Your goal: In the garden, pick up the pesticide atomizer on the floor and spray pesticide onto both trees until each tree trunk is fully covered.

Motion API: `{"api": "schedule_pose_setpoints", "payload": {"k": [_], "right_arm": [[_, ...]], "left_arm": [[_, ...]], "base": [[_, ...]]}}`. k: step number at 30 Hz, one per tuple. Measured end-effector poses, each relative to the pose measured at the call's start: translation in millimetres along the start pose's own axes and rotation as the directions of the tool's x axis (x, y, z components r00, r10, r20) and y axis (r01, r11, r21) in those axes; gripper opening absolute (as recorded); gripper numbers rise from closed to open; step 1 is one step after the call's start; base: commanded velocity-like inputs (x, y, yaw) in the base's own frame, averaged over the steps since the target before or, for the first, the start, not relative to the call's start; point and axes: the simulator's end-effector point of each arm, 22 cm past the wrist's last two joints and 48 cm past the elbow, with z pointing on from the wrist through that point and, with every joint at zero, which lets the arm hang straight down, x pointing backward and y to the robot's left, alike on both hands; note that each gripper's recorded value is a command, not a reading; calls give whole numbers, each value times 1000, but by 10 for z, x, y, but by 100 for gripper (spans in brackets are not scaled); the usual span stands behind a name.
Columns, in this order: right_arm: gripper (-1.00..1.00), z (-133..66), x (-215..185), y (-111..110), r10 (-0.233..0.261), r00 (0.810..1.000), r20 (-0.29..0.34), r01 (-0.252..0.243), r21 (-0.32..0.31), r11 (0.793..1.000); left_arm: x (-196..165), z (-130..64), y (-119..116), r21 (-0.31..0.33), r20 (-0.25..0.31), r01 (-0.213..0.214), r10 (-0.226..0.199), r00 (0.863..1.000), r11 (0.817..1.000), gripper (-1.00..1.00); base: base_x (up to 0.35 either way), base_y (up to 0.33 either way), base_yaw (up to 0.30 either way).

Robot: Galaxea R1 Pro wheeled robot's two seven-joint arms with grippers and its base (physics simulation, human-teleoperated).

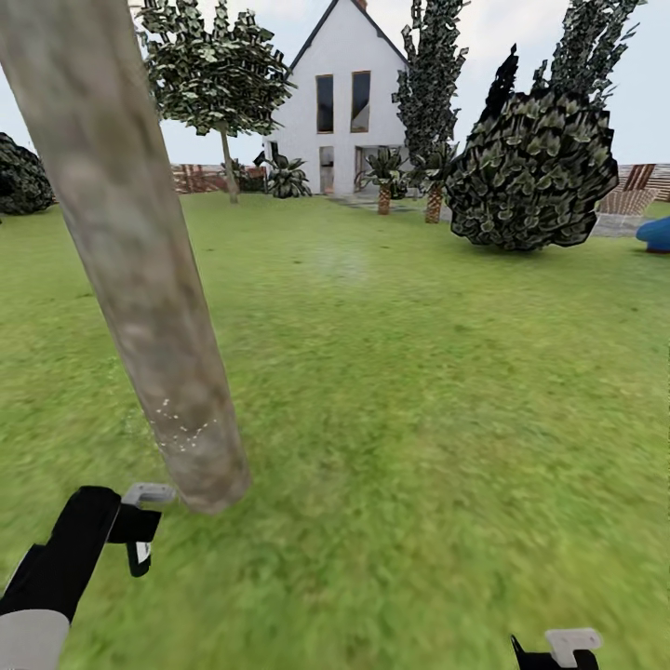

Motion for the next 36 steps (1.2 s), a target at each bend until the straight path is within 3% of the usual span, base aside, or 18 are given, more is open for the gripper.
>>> {"api": "schedule_pose_setpoints", "payload": {"k": [1,6,9,15,22,26,36], "right_arm": [[100,0,0,0,0,1000,0,0,0,1000],[100,0,-1,3,0,1000,0,0,0,1000],[100,-1,4,24,0,1000,-1,0,-5,1000],[100,-1,4,26,1,1000,-1,-1,-4,1000],[100,0,-4,18,1,1000,2,-1,-1,1000],[100,0,-3,18,2,1000,2,-2,-1,1000],[100,-1,0,6,3,1000,1,-3,1,1000]], "left_arm": [[117,125,-54,18,-18,-13,14,1000,1000,-100],[290,364,-134,32,-16,-43,44,999,999,-100],[513,522,-131,13,-51,-37,37,998,999,-100],[352,544,-89,-66,18,-40,42,999,997,-100],[277,541,-260,-142,35,-32,37,999,989,-100],[241,559,-444,-60,58,58,-54,997,997,-100],[165,524,-430,-53,80,76,-72,994,996,-100]], "base": [[128,-262,0],[168,-238,0],[138,-249,0],[153,-251,13],[151,-250,248],[236,-187,277],[215,-175,105]]}}
